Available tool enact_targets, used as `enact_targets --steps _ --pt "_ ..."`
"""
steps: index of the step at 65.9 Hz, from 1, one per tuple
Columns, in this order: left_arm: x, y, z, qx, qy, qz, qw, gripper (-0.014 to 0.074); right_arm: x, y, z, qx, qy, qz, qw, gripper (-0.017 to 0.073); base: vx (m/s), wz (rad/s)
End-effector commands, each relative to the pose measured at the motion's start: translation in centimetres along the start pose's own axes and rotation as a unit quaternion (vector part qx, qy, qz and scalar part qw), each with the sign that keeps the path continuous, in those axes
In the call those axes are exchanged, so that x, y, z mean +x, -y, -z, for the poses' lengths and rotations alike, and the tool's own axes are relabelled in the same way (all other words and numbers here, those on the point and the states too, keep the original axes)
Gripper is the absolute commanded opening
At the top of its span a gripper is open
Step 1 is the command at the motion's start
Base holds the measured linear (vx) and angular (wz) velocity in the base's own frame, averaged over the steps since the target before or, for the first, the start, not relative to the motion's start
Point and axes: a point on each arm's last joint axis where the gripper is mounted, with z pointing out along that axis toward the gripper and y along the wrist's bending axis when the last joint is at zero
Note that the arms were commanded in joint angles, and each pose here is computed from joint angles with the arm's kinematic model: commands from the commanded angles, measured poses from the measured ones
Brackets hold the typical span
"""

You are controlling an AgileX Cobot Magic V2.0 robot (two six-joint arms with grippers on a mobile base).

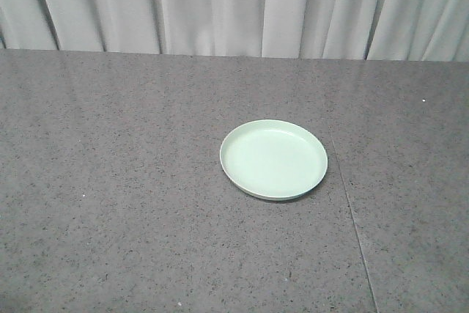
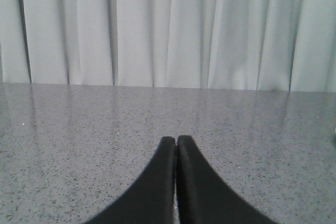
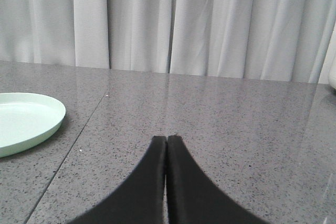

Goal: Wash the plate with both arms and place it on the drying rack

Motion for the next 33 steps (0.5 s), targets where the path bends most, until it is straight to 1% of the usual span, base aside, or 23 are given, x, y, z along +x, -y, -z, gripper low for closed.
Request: enact_targets --steps 1,33 --pt "-1.70 0.09 0.25 0.005 0.058 0.004 0.998 -0.0007 -0.63 0.03 0.05 0.003 0.037 0.003 0.999 -0.0004 0.00 0.00" --pt "-1.70 0.09 0.25 0.005 0.058 0.004 0.998 -0.0007 -0.63 0.03 0.05 0.003 0.037 0.003 0.999 -0.0004 0.00 0.00"
